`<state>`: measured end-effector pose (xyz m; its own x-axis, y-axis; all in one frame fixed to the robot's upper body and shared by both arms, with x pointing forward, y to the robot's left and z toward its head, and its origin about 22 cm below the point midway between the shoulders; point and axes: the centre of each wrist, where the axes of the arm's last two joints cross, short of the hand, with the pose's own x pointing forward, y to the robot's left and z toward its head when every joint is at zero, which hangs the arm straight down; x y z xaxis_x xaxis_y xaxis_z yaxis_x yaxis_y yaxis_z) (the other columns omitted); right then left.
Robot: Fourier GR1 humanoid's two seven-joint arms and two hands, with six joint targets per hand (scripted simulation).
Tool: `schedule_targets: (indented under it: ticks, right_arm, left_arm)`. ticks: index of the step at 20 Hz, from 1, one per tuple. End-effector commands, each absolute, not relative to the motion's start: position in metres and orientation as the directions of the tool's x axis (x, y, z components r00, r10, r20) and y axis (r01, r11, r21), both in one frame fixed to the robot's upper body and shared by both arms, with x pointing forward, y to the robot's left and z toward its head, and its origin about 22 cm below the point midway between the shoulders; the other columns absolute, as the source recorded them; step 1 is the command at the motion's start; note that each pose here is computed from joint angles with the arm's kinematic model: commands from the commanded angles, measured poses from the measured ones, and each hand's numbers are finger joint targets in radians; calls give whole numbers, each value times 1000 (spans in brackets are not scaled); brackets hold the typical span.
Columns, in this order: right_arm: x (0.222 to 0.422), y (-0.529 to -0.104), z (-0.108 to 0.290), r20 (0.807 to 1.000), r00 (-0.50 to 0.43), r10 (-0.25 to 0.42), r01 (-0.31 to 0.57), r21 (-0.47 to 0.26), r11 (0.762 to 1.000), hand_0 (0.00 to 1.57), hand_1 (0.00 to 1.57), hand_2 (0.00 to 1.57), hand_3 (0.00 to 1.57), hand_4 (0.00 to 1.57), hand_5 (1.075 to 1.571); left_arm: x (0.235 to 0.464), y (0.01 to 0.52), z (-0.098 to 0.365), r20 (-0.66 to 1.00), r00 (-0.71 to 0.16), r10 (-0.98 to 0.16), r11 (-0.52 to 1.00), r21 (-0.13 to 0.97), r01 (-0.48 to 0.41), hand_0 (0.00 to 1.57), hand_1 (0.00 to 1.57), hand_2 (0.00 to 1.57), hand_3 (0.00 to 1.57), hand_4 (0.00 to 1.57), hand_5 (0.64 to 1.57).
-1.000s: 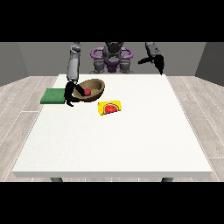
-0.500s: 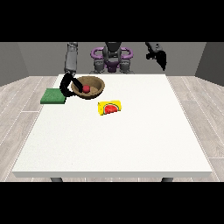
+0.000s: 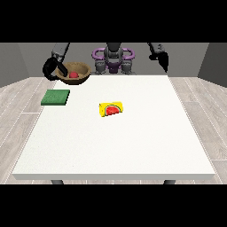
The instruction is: Pick the cup and pour the ball into the bowl, then pick the bowl and place it on the pad
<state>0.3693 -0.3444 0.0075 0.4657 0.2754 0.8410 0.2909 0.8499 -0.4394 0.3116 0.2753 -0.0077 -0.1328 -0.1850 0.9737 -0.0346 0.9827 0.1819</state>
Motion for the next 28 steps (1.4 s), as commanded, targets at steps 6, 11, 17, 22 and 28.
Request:
schedule_targets:
  ticks: [6,11,17,22,28]
  right_arm:
    - [367,-382,40,878,401,262,357,-413,838,1571,1571,1571,466,834,1570]
    - [340,-418,27,873,414,258,376,-422,825,1571,1571,1571,0,919,1571]
    - [332,-447,43,917,277,288,486,-392,781,1571,1571,1571,0,801,1568]
    - [343,-437,55,929,241,280,481,-365,797,1571,1571,1571,0,757,1567]
    - [336,-467,63,931,283,231,615,-361,701,1218,1218,1411,1299,0,1553]
  left_arm:
    - [310,284,-4,964,-205,-168,986,169,-11,0,0,0,0,1155,1463]
    - [317,385,61,955,-263,-136,988,110,-111,0,0,0,0,1324,1546]
    - [299,464,105,907,-403,-123,984,60,-167,0,0,0,0,1281,1571]
    - [279,506,99,892,-428,-148,977,66,-201,0,0,0,0,1209,1563]
    - [293,492,126,870,-467,-160,980,84,-178,0,0,0,0,1188,1558]
